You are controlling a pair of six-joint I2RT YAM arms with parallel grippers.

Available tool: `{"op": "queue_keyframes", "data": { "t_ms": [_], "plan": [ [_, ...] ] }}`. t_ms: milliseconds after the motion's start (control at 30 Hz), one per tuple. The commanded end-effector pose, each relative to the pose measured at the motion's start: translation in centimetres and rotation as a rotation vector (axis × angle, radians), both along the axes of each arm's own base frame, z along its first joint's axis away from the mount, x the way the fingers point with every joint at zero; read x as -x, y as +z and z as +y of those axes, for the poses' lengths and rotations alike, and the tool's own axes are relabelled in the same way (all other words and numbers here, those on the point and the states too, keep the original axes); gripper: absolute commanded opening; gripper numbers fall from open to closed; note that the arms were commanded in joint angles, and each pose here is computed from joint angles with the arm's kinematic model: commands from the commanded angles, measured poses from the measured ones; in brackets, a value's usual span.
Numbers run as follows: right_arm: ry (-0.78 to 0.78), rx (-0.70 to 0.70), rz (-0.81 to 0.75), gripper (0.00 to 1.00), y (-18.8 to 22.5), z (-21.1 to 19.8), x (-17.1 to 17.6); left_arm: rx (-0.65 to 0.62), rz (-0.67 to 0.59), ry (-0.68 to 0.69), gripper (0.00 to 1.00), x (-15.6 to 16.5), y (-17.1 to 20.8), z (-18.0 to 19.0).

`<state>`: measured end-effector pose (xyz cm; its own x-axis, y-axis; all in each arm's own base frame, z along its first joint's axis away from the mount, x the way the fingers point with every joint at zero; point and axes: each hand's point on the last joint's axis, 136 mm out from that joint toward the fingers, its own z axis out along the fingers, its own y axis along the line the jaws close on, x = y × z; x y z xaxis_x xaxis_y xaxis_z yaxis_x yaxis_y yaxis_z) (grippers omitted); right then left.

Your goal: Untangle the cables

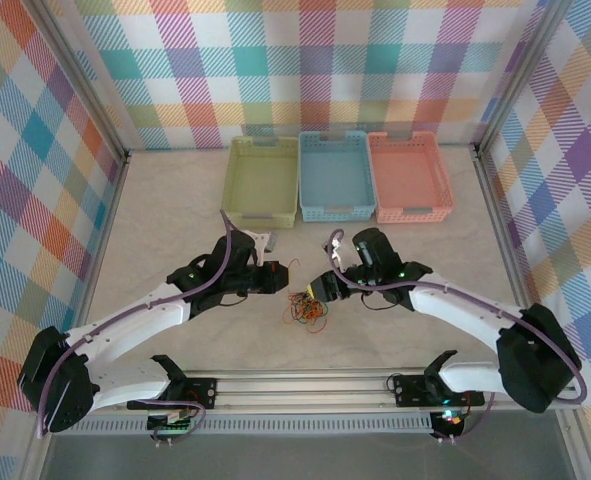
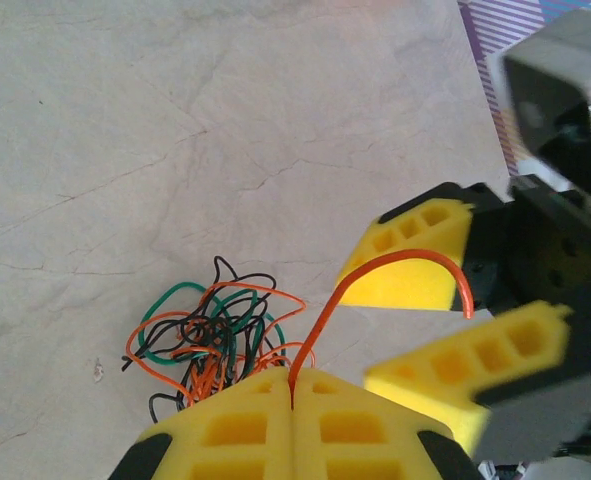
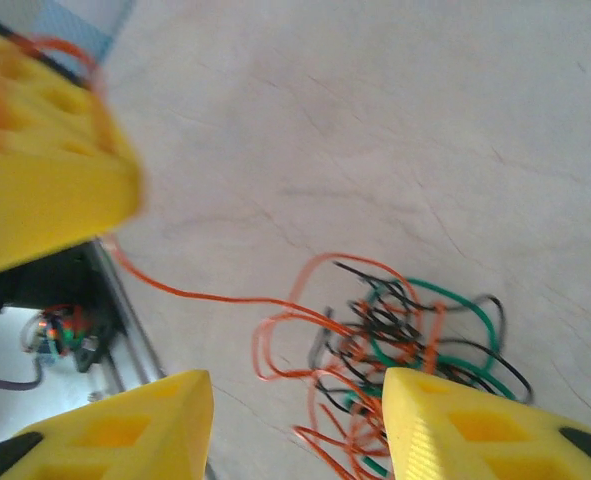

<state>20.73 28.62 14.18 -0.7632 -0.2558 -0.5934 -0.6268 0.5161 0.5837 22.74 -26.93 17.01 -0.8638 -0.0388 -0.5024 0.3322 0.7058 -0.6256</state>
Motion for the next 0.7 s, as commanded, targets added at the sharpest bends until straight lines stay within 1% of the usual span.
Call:
{"op": "queue_keyframes", "data": {
  "t_ms": [0, 133, 200, 267, 333, 400, 467, 533, 667],
  "plan": [
    [0.129, -0.168, -0.100, 0.52, 4.5, 1.9, 0.6, 0.047, -0.015, -0.024, 0.00, 0.0, 2.3, -1.0],
    [0.196, -0.208, -0.197, 0.52, 7.3, 2.4, 0.8, 0.041, -0.024, -0.013, 0.00, 0.0, 2.6, -0.7],
    [0.221, -0.218, -0.300, 0.52, 8.8, 2.4, 0.6, 0.043, -0.025, -0.011, 0.00, 0.0, 2.8, -0.7],
    [0.245, -0.215, -0.389, 0.53, 9.4, 2.5, 0.3, 0.047, -0.027, -0.008, 0.00, 0.0, 3.0, -0.7],
    [0.293, -0.207, -0.488, 0.54, 9.0, 2.7, 0.1, 0.053, -0.035, -0.006, 0.00, -0.1, 3.4, -0.7],
    [0.345, -0.208, -0.570, 0.54, 7.6, 3.1, 0.0, 0.055, -0.041, -0.001, 0.00, -0.2, 3.7, -0.6],
    [0.417, -0.251, -0.613, 0.54, 6.5, 3.6, 0.8, 0.059, -0.050, 0.002, 0.00, -0.2, 4.2, -0.6],
    [0.447, -0.286, -0.653, 0.54, 5.5, 3.8, 1.1, 0.061, -0.056, 0.000, 0.00, -0.2, 4.5, -0.6],
    [0.443, -0.304, -0.708, 0.53, 4.1, 4.1, 0.8, 0.076, -0.053, -0.007, 0.00, -0.2, 4.4, -0.9]
  ]
}}
